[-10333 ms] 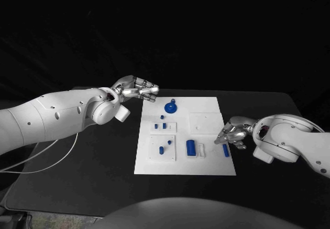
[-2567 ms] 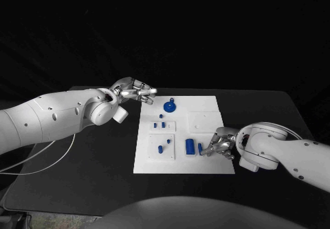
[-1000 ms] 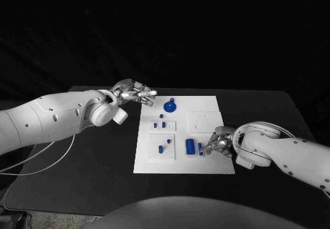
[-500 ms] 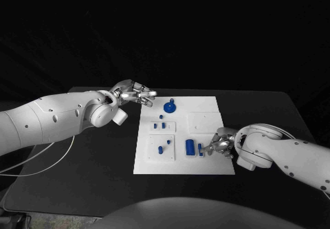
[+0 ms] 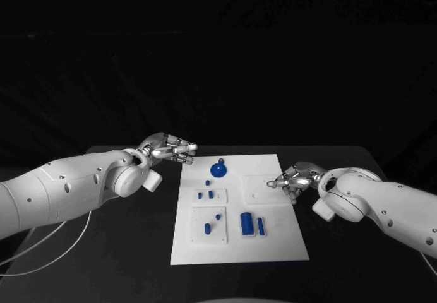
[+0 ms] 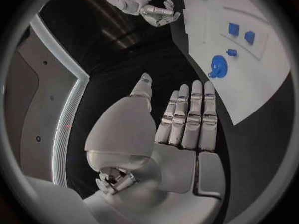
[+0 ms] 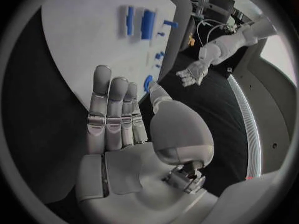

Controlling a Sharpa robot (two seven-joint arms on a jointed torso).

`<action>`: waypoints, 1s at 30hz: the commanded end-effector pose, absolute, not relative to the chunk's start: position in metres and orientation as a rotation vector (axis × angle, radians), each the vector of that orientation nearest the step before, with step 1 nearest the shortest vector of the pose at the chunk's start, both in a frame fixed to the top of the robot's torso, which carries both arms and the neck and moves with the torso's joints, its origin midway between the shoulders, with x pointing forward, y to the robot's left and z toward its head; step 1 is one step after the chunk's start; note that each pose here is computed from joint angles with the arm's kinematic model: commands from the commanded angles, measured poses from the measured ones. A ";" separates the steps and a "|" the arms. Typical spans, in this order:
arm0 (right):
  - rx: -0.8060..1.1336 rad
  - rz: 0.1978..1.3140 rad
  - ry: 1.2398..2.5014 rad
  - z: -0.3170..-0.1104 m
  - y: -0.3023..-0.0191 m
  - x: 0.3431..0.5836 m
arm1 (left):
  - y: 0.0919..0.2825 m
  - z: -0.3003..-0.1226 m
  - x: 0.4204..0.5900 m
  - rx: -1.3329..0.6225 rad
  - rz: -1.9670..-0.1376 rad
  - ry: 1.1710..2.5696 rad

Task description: Assemble the parts on the task board

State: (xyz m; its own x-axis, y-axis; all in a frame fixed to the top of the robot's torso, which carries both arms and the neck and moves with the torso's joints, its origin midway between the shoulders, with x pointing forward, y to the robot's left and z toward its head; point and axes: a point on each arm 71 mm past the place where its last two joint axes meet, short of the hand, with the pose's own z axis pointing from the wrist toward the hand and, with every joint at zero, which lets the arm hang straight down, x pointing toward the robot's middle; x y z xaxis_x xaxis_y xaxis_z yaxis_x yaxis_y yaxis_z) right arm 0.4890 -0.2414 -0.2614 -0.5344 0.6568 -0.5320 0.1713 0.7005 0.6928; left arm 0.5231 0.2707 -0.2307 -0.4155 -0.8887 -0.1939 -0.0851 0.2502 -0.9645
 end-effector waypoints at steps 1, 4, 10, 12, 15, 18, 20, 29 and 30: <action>0.784 1.007 1.783 -0.242 -0.253 0.512 | 0.274 -0.226 0.532 -0.996 -1.257 1.610; 0.884 1.068 1.646 -0.234 -0.269 0.534 | 0.275 -0.223 0.540 -1.021 -1.249 1.582; 0.988 1.188 1.494 -0.229 -0.276 0.555 | 0.276 -0.220 0.555 -1.049 -1.226 1.524; 0.996 1.224 1.463 -0.228 -0.273 0.559 | 0.274 -0.220 0.559 -1.053 -1.220 1.504; 1.000 1.256 1.431 -0.227 -0.269 0.563 | 0.271 -0.219 0.564 -1.058 -1.213 1.480; 1.002 1.272 1.411 -0.227 -0.266 0.566 | 0.267 -0.218 0.568 -1.058 -1.212 1.465; 1.005 1.275 1.406 -0.228 -0.265 0.566 | 0.265 -0.218 0.570 -1.057 -1.213 1.461; 1.015 1.222 1.425 -0.229 -0.260 0.562 | 0.257 -0.225 0.563 -1.055 -1.211 1.487; 1.018 1.226 1.417 -0.229 -0.258 0.561 | 0.255 -0.225 0.561 -1.059 -1.214 1.480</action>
